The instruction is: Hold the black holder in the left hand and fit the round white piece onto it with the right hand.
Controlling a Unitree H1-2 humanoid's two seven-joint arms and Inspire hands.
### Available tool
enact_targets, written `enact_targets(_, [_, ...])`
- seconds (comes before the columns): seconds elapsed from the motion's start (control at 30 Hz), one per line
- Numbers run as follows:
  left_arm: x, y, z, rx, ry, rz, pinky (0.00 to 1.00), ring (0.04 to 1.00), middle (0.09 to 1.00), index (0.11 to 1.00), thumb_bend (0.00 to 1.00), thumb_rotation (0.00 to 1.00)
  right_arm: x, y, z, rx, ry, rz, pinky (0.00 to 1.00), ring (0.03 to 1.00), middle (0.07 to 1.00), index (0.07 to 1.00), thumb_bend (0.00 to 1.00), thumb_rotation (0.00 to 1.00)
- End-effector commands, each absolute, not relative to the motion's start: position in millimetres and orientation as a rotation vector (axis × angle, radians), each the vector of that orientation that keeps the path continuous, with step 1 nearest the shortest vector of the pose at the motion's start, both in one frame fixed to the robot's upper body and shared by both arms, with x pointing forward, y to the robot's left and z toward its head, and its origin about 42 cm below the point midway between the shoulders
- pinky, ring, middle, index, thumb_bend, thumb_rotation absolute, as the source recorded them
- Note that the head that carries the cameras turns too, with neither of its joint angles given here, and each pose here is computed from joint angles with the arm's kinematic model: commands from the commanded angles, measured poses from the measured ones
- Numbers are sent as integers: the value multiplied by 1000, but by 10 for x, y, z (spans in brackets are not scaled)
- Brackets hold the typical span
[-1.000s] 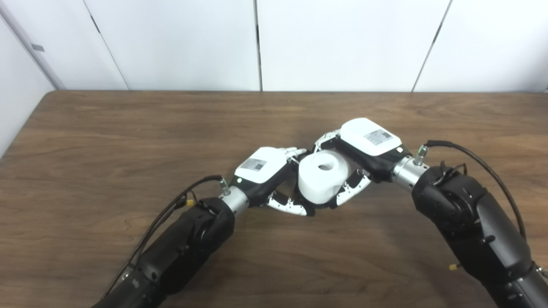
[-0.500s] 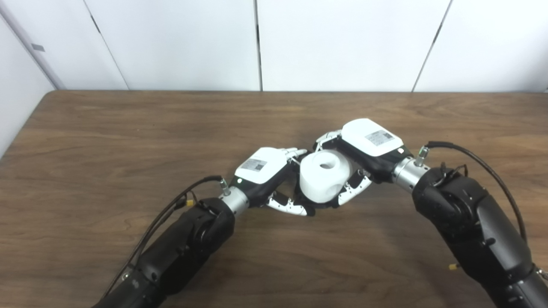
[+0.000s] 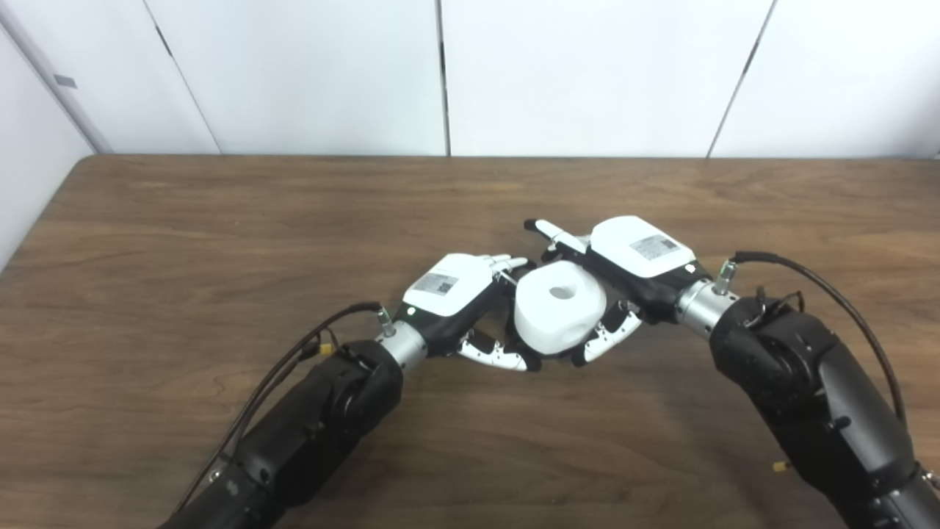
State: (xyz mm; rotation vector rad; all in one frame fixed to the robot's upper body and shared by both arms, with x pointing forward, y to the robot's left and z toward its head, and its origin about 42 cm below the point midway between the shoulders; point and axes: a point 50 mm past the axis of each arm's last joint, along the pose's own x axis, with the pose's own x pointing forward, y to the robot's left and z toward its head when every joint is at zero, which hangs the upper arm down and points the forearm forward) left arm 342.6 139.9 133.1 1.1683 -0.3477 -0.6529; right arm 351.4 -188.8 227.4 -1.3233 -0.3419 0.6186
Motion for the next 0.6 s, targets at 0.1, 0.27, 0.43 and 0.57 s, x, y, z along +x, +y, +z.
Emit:
enact_targets(0.1, [3219,1462,968,1234,-207,-809,891,919,913,484,524,71,3570,-1891,2519,-1312,-414,568,775,866,941,1000,985,310])
enact_targets(0.27, [3225,1467,958,1234,-210,-809,883,918,912,484,524,71,3578,-1902,2532,-1314,-416,569,777,864,938,1000,1000,327])
enact_targets(0.43, [3223,1465,958,1240,-213,-809,869,912,910,485,524,71,3584,-1950,2590,-1334,-412,568,774,859,944,1000,1000,343])
enact_targets(0.57, [3228,1472,957,1235,-200,-812,886,918,913,485,524,71,3603,-2008,2665,-1348,-386,579,781,869,967,1000,1000,356])
